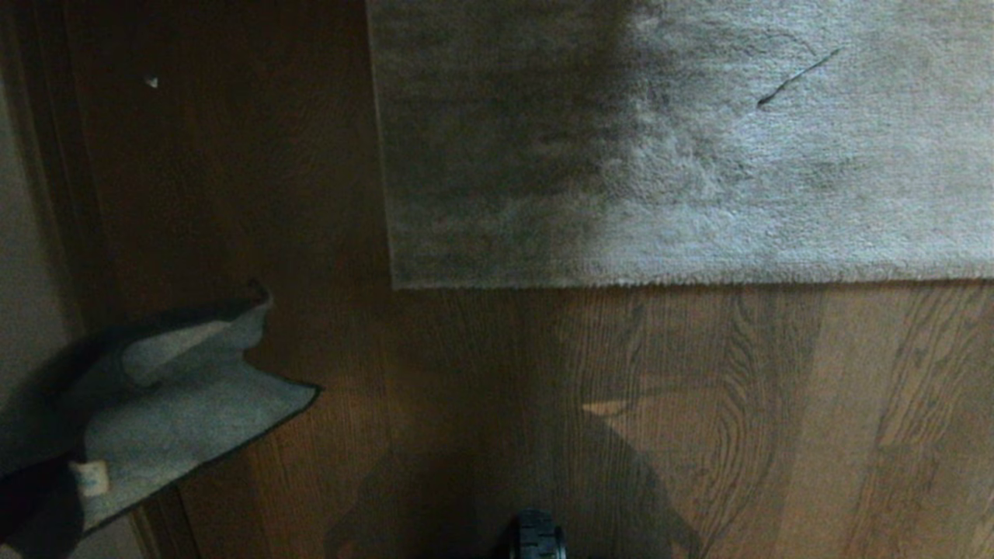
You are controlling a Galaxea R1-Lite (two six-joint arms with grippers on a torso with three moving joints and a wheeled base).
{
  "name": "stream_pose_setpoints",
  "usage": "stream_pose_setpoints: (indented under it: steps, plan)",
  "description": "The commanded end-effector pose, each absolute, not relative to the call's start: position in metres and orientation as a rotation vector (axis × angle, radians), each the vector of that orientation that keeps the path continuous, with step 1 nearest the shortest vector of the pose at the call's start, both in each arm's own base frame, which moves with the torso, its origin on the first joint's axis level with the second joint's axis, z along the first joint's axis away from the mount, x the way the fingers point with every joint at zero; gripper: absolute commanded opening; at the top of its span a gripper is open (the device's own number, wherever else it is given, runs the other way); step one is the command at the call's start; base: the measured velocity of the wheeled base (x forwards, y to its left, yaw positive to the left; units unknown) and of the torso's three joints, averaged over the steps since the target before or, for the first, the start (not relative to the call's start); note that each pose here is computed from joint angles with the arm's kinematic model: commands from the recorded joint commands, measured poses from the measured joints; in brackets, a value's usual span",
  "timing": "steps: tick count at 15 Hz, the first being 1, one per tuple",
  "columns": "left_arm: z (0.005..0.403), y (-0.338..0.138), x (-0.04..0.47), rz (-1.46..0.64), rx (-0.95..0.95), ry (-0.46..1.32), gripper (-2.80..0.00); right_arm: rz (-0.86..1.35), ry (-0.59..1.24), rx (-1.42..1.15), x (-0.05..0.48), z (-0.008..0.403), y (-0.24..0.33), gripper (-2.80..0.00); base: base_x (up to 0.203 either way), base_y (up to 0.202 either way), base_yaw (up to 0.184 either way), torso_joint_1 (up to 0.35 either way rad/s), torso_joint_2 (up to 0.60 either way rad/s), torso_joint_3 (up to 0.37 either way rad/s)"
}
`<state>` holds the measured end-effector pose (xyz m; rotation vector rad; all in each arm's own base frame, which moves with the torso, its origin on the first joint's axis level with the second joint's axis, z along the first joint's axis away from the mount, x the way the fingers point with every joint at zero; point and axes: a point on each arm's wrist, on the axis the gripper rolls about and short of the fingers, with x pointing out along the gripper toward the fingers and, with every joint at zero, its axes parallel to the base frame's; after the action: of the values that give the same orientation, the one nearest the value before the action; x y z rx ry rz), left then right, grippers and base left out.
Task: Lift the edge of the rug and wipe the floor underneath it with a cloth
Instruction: Lift up the carpet
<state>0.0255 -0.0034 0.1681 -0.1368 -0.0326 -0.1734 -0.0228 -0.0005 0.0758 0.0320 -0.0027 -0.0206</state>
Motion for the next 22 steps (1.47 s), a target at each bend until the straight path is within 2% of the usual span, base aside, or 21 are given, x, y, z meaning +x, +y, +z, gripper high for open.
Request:
stream_pose_setpoints:
  steps: [1, 5, 11, 15, 22]
  plan:
    - [0.159, -0.004, 0.009, -0.147, -0.119, -0.058, -2.80, -0.020, -0.003, 0.032, -0.023, 0.076, -0.001, -2.80, 0.000, 0.000, 0.000, 0.000, 0.00, 0.000]
    - [0.128, -0.002, -0.003, -0.104, -0.073, 0.022, -2.80, -0.020, -0.002, 0.032, -0.023, 0.076, -0.001, -2.80, 0.000, 0.000, 0.000, 0.000, 0.00, 0.000]
    - [0.088, -0.001, -0.017, -0.075, -0.072, 0.038, -2.80, -0.021, -0.003, 0.032, -0.023, 0.076, 0.000, -2.80, 0.000, 0.000, 0.000, 0.000, 0.00, 0.000]
    - [0.079, 0.001, -0.022, 0.012, -0.071, -0.022, -2.80, -0.021, -0.003, 0.032, -0.023, 0.076, -0.001, -2.80, 0.000, 0.000, 0.000, 0.000, 0.00, 0.000]
    - [0.077, 0.000, -0.023, 0.007, -0.029, -0.017, -2.80, -0.021, -0.004, 0.032, -0.023, 0.076, -0.001, -2.80, 0.000, 0.000, 0.000, 0.000, 0.00, 0.000]
